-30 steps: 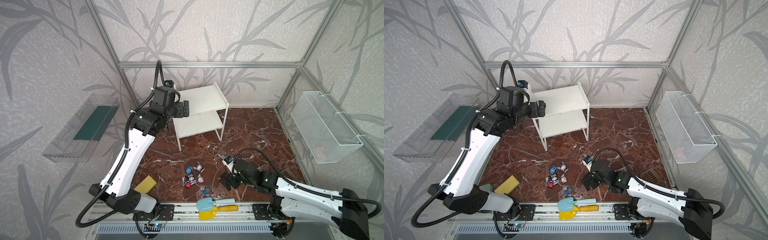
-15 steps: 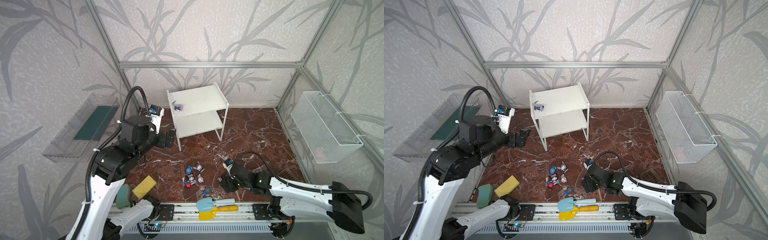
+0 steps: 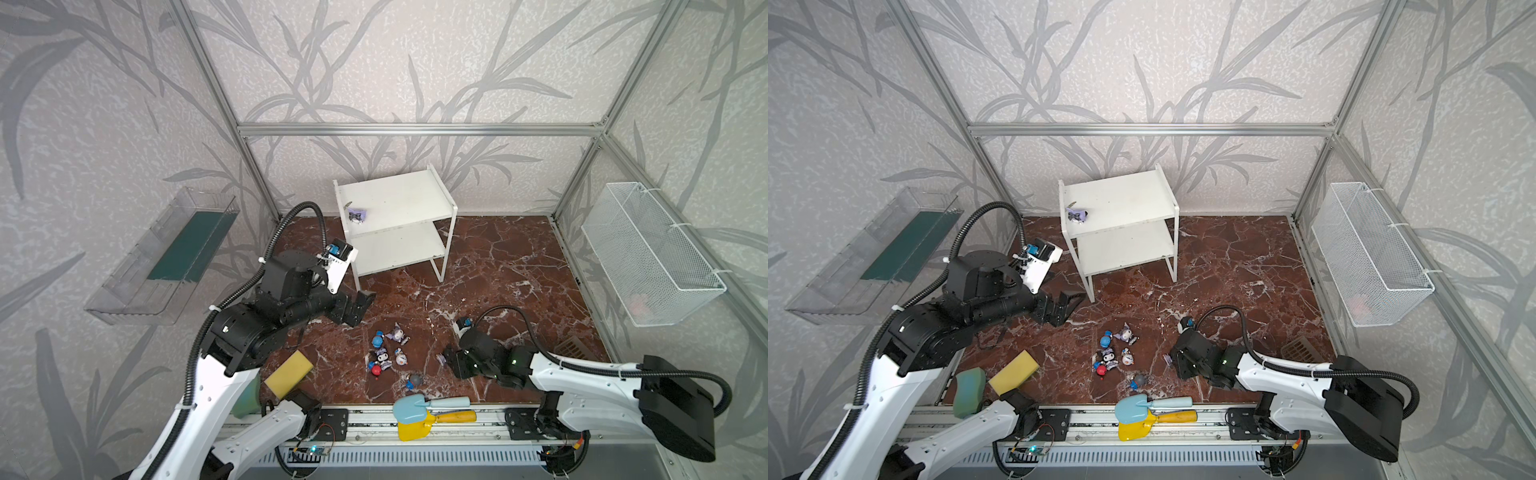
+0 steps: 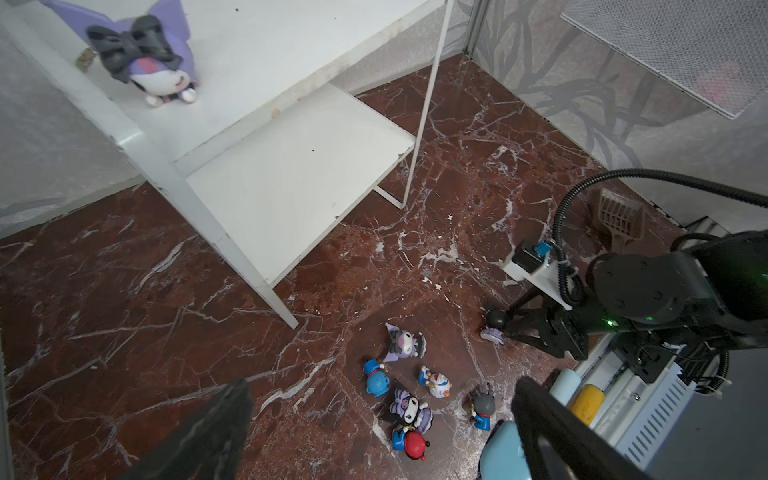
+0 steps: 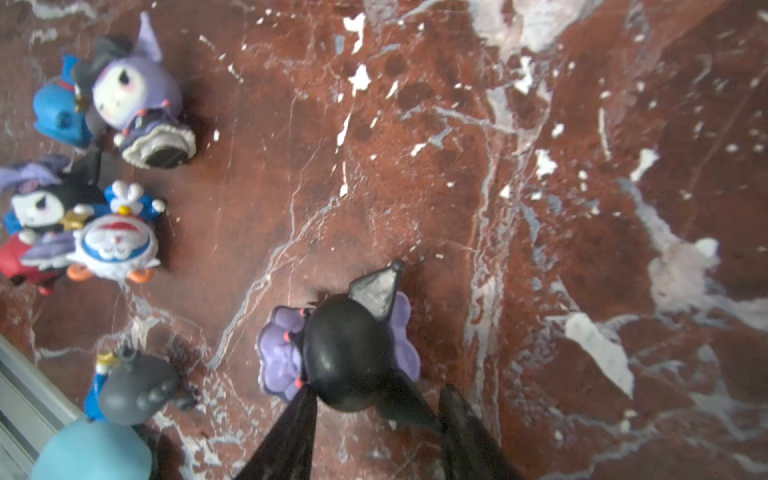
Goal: Place and organize the plastic toys onto the shelf
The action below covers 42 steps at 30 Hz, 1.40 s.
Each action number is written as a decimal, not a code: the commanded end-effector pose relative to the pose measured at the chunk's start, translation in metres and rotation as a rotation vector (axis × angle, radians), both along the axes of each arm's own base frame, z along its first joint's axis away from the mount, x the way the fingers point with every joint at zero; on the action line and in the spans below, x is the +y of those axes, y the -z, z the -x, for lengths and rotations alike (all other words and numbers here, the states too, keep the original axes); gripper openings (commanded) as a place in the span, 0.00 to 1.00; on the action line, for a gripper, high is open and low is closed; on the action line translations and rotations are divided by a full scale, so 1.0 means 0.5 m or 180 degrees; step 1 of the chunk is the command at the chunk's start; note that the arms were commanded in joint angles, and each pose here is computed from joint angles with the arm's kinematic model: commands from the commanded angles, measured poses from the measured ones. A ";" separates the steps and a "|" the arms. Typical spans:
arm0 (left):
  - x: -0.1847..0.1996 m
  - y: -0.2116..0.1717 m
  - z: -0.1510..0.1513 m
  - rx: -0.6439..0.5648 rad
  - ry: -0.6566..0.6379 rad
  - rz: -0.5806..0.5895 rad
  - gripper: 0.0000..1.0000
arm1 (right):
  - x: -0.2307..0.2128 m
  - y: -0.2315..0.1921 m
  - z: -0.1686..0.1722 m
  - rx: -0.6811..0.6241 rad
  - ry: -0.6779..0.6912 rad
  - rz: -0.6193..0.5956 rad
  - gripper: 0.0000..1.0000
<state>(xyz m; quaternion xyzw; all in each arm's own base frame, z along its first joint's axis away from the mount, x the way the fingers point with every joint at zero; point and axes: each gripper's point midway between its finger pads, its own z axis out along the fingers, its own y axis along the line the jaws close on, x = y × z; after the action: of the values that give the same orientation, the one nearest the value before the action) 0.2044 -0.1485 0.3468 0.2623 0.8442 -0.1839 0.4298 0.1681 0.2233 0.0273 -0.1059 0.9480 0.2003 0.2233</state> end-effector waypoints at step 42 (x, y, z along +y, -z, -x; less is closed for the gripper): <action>-0.311 0.444 -0.064 0.0016 0.0908 -0.0827 0.92 | -0.152 -0.137 -0.047 -0.0709 0.0361 0.0232 0.91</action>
<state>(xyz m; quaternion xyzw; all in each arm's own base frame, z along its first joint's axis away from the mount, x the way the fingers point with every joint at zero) 0.2178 -0.2907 0.1146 0.4138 0.8458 -0.1460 0.3033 0.1977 0.1675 0.0992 -0.0943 0.9230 0.1697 0.3323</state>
